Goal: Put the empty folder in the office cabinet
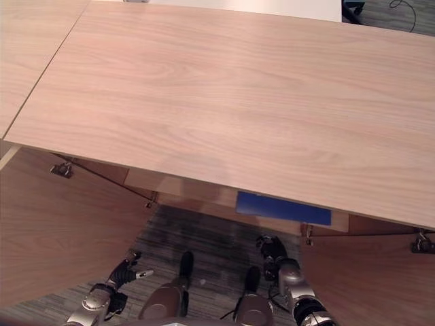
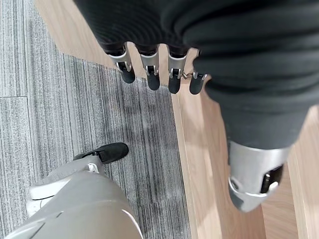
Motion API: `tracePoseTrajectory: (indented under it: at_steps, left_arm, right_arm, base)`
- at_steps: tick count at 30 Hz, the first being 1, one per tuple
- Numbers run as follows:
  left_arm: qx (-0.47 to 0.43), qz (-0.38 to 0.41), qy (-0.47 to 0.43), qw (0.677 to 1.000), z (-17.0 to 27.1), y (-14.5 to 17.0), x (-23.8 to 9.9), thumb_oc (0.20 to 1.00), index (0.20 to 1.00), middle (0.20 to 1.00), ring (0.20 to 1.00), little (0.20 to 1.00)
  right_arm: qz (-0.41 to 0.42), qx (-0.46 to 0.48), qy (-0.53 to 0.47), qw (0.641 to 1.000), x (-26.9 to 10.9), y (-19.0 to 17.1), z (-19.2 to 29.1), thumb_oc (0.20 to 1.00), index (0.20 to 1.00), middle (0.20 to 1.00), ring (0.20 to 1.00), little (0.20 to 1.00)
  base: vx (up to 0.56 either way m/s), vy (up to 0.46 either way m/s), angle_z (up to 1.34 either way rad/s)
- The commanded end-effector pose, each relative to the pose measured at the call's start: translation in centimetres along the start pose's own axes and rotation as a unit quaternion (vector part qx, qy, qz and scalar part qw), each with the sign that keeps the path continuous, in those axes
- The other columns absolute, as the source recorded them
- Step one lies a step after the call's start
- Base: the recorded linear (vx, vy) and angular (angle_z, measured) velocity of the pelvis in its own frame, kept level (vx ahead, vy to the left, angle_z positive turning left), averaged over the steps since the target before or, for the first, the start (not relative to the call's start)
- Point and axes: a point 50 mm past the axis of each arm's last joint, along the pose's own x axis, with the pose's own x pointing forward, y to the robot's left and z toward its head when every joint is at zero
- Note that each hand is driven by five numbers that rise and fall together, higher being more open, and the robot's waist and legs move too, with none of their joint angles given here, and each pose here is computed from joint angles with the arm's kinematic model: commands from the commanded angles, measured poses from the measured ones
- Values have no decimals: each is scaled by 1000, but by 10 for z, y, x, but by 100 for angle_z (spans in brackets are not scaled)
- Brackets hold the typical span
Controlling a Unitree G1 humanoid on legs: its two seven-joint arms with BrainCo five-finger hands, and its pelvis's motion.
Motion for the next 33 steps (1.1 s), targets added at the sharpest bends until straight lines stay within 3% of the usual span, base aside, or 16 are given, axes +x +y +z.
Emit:
tracePoseTrajectory:
  at_steps: [1,9,14,16,18,23,33]
  left_arm:
    - [10,3,-34,999,20,2,9,1000,1000,1000,1000,1000]
    - [9,9,-13,1000,20,-8,16,1000,1000,1000,1000,1000]
    - [23,10,-14,1000,24,-2,18,1000,1000,1000,1000,1000]
    - [23,13,-14,1000,23,3,17,1000,1000,1000,1000,1000]
    - [42,-7,-28,999,18,10,7,1000,1000,1000,1000,1000]
    - [49,-31,-20,998,6,10,-3,1000,1000,1000,1000,1000]
    - [51,-38,-7,998,0,5,-4,1000,1000,1000,1000,1000]
  right_arm:
    - [10,-18,-12,1000,-1,8,1,200,200,200,200,200]
    - [-8,2,-14,1000,10,8,16,200,200,200,200,200]
    - [-25,8,-80,996,20,-2,63,200,200,200,200,200]
    - [-36,23,-121,992,23,-9,91,200,200,200,200,200]
    - [-98,50,-208,972,26,-42,175,200,200,200,200,200]
    - [-132,67,-253,956,18,-62,221,200,200,200,200,200]
    - [-125,64,-230,963,22,-57,202,200,200,200,200,200]
  base:
    - [0,0,0]
    - [-8,-7,3]
    - [6,-1,0]
    - [26,5,4]
    - [-17,14,8]
    - [-15,0,9]
    - [1,-3,4]
